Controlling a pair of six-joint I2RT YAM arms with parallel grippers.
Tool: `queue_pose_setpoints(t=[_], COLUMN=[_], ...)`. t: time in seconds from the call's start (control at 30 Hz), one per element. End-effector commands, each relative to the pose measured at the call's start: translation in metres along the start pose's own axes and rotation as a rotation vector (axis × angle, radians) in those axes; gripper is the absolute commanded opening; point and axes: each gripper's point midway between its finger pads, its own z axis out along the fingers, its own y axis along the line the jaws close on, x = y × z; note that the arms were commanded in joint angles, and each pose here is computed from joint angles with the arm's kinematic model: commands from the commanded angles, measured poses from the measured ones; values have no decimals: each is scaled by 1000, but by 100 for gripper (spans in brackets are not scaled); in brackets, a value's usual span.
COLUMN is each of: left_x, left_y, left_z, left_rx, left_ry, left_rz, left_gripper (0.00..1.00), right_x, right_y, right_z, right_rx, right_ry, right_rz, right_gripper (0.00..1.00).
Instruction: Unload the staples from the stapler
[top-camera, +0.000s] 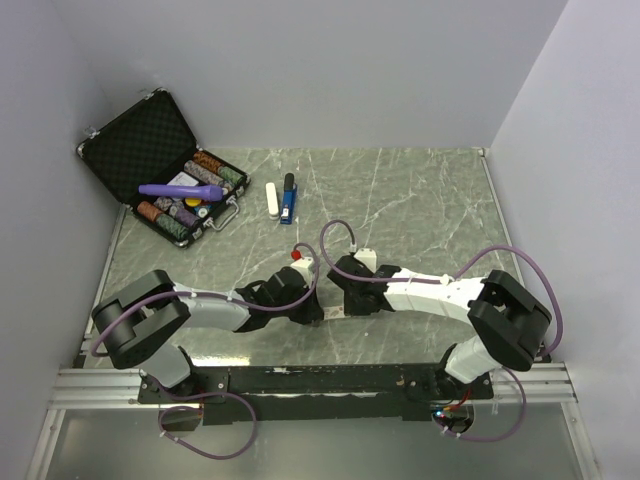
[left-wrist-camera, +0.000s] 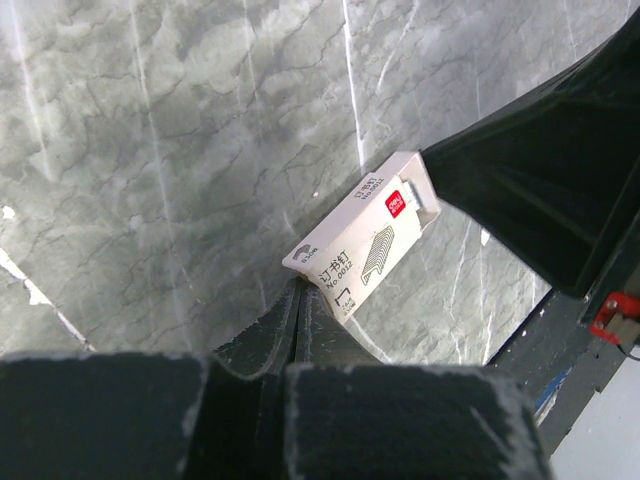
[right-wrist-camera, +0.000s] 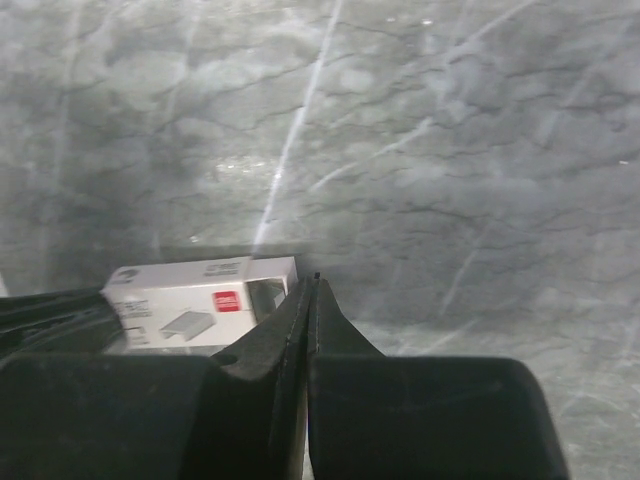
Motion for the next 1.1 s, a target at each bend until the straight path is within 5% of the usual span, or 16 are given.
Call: queue_pose_setpoints(t=[0.0,0.6,0.8,1.07], left_x=[13,12,7,-3], left_y=[5,1,5,8], left_z=[4,5,4,-5], left_rx=[-22,-14,-47,-82], left_ry=[49,46,31,2], left_rz=[27,32,43,65], left_gripper=[1,1,1,14], right_x=[-6,-1,-12,-19], right_y=[19,54,35,6], right_z=[-4,-12,-18,-22], right_rx=[-81,-241,-153,-81], right_ry=[-15,9,-38,-78], right_rz=[0,-73,-89,-62], right_gripper=[0,0,1,9])
